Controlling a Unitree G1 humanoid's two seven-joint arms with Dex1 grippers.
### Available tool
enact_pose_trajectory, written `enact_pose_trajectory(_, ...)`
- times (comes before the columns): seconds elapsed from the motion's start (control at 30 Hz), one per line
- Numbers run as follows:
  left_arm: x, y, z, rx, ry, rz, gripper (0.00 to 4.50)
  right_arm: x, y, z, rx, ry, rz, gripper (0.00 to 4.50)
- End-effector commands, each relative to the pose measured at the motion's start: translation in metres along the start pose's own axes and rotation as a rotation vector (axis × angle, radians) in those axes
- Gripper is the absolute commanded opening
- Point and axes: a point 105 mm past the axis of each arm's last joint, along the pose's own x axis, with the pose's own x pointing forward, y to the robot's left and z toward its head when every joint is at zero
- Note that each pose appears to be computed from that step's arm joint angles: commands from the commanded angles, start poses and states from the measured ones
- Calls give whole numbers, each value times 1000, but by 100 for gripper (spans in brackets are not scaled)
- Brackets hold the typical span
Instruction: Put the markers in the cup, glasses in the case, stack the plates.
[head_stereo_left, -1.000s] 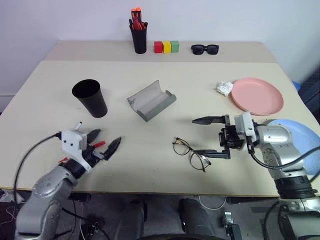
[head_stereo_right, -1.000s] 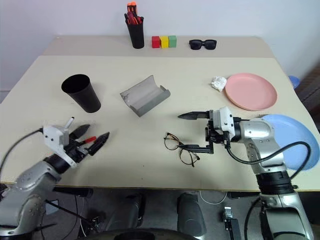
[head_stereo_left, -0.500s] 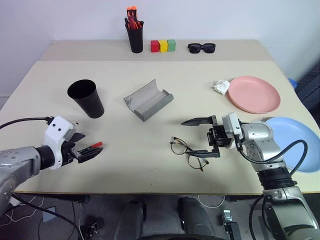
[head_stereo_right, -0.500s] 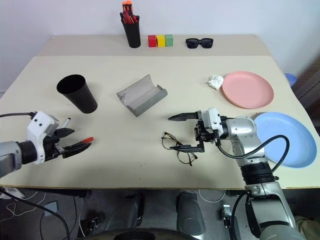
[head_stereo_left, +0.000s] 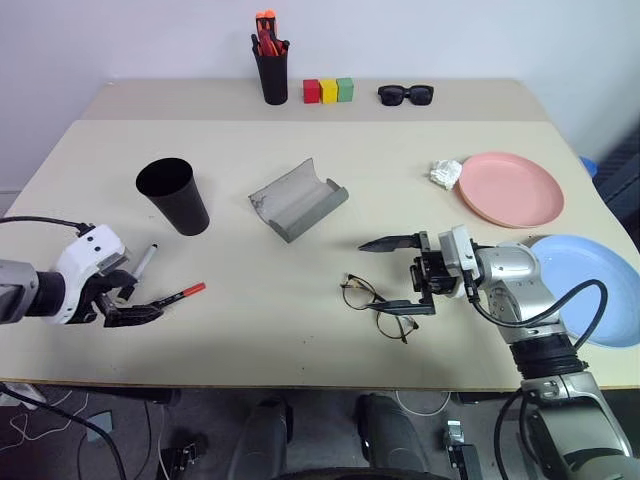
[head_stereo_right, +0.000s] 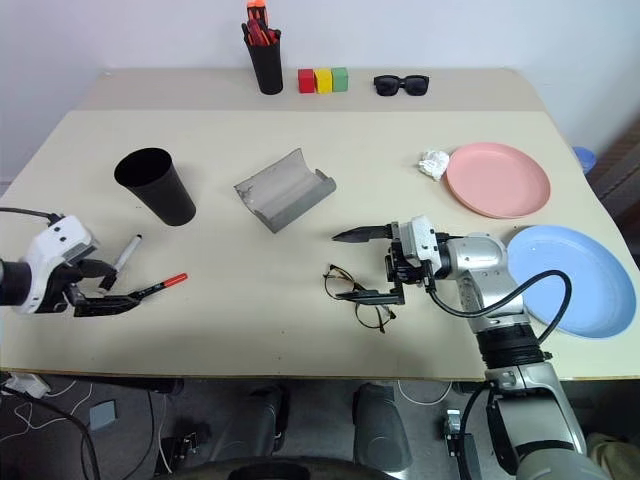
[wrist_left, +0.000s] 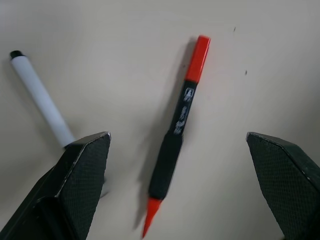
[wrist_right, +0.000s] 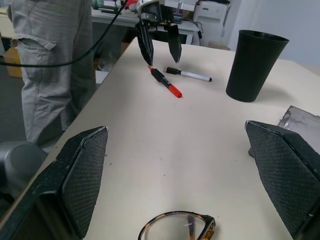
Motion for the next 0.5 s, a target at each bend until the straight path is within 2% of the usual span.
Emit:
enact_pose_trajectory(0.03, 2, -1, 2, 39, 46, -52, 450, 6, 0, 11, -41, -29, 8, 447)
enact_pose_trajectory(0.17, 10, 3, 1, 98, 129, -81, 450, 7, 1, 13, -45, -34, 0, 447)
enact_pose_trajectory(0.27, 13, 5, -3, 147, 192, -103, 363, 6, 0, 15, -47, -30, -13, 450)
enact_pose_trajectory(0.47, 21, 8, -7, 224, 249, -111, 45, 6, 0, 18, -50, -30, -35, 450)
enact_pose_trajectory(0.5, 22, 9, -8, 232, 253, -107, 5, 6, 0, 19, -50, -30, -37, 450)
